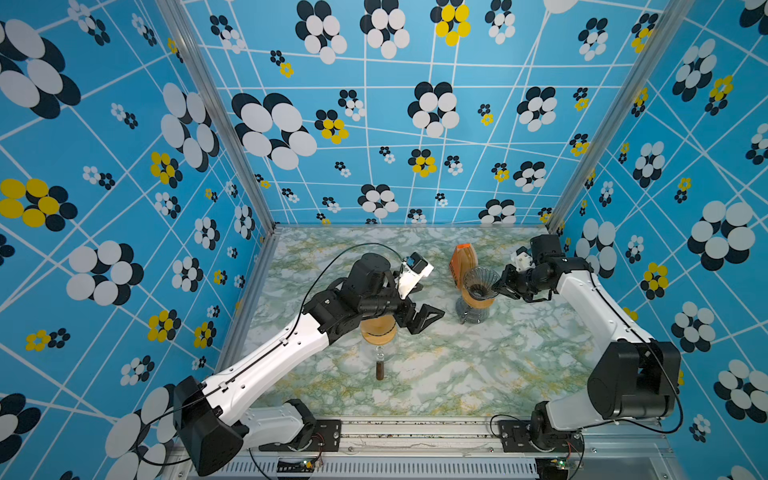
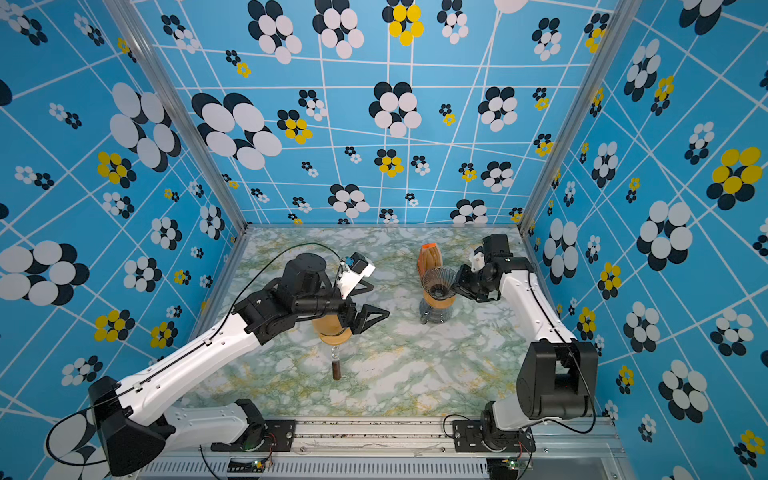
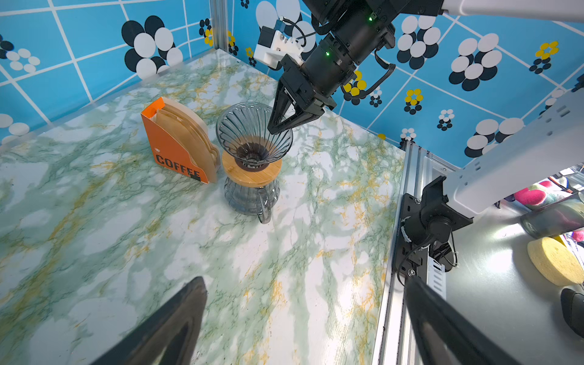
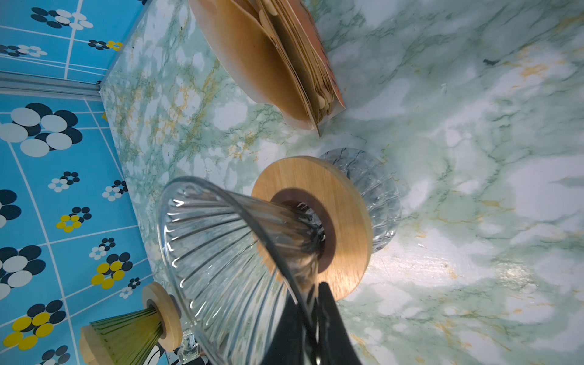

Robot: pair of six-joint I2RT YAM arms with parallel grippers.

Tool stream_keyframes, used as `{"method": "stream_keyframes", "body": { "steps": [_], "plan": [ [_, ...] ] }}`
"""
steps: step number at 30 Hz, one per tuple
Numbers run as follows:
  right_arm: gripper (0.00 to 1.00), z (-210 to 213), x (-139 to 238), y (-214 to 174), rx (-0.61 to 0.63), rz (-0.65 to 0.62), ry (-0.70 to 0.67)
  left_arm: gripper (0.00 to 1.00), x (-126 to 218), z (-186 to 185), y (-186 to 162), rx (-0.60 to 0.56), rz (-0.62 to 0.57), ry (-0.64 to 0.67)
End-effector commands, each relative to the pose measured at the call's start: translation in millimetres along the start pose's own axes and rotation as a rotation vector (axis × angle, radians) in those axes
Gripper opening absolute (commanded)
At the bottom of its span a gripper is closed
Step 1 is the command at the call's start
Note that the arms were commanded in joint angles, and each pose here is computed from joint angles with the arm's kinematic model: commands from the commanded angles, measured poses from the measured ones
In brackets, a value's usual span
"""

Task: Place the coffee filter in the dripper
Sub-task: 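Lower the glass dripper into the bamboo ring and open the right gripper, then move the left gripper above the glass dripper while the right gripper draws back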

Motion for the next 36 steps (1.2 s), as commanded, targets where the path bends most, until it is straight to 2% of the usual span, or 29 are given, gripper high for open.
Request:
{"method": "stream_keyframes", "body": {
  "steps": [1,12,16,27,29,36],
  "plan": [
    [0.12,-1,2,2,0.003,0.009,-0.005,0.99,1,4,1,-0.003,-0.003,0.011],
    [0.13,-2,1,0,-0.003,-0.001,-0.003,0.99,1,4,1,-0.004,-0.004,0.012],
    [0.18,1,5,2,0.0,-0.011,0.001,0.99,1,4,1,-0.001,-0.006,0.013],
    [0.45,14,45,-12,0.056,-0.174,0.023,0.99,3,3,11,0.008,-0.051,0.062],
    [0.49,18,54,-20,0.075,-0.202,0.037,0.99,-3,-1,13,0.003,-0.053,0.081],
    [0.71,31,85,-50,0.148,-0.293,0.103,0.99,-42,-7,4,0.04,-0.012,0.12]
  ]
}}
Point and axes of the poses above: each gripper's point midway between its finger pads, its own x axis back along the fingers, its own z axis along the line the jaws close on, y = z × x, the point moved 5 cm from there along x, back along the fingers, and after that the axes turned 11 degrees about x, right-handed, at the moved point
